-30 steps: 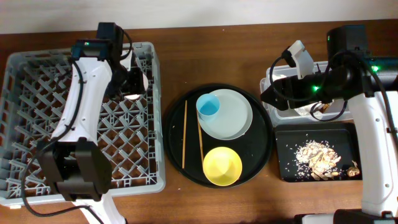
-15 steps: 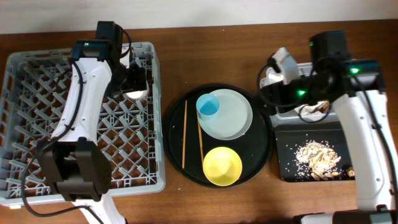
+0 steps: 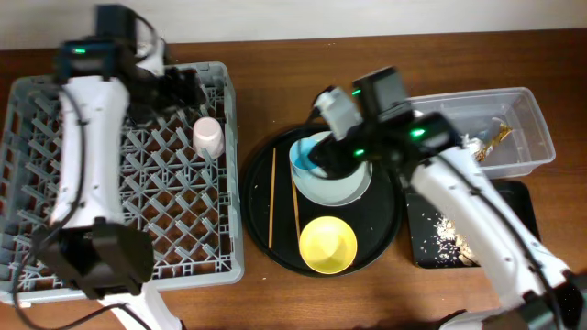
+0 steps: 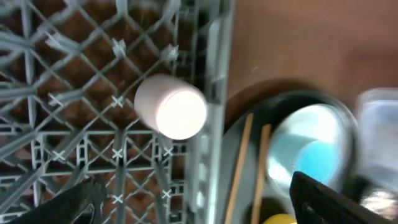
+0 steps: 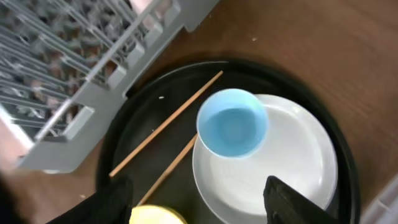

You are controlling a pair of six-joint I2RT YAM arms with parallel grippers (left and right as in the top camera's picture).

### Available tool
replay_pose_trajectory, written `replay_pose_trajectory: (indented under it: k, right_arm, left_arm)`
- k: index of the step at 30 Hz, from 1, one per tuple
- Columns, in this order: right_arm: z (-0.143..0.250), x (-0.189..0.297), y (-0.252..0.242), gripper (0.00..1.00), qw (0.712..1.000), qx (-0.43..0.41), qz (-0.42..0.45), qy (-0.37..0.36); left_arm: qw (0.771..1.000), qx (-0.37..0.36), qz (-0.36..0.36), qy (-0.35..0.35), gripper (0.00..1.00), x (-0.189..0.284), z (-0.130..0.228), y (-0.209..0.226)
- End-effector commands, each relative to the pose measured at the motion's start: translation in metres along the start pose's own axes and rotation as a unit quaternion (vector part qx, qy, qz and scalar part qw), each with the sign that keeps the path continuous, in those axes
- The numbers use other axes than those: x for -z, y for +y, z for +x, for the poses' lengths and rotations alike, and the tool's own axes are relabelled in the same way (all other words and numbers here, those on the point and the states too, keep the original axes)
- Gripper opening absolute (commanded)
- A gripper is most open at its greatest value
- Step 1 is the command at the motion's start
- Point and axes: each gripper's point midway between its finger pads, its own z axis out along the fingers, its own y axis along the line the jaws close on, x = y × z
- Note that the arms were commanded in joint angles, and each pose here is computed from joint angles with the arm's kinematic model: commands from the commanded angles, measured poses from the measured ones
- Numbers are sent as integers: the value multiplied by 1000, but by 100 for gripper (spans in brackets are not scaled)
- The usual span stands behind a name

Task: Sort waste into correct bins and load items into the dishwasher rack
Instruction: 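Place the pink cup upside down in the dish rack with the left gripper, then grasp the blue cup with the right gripper and lift it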

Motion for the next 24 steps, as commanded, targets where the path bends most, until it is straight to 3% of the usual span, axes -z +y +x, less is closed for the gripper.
replay_pose_trajectory:
  k: [1, 8, 16, 20, 22, 24]
  right_arm:
    - [17, -47, 6, 65, 998, 25, 41, 41]
    - [40, -137, 8, 57, 989, 50, 102, 98]
    - [43, -148, 1, 45, 986, 53, 120, 103]
    - [34, -140, 3, 16, 988, 40, 122, 89]
    - [18, -123, 6, 14, 989, 35, 123, 73]
    - [-1, -97, 9, 4, 990, 34, 125, 56]
  left_arm:
    - [997, 3, 67, -42, 97, 53, -3, -15]
    - [1000, 25, 17, -8, 98, 58, 19, 5]
    - [1000, 26, 2, -7, 97, 57, 20, 10]
    - [1000, 26, 2, -7, 96, 57, 20, 10]
    - [1000, 26, 3, -7, 95, 57, 20, 10]
    - [1000, 26, 3, -7, 93, 57, 20, 10]
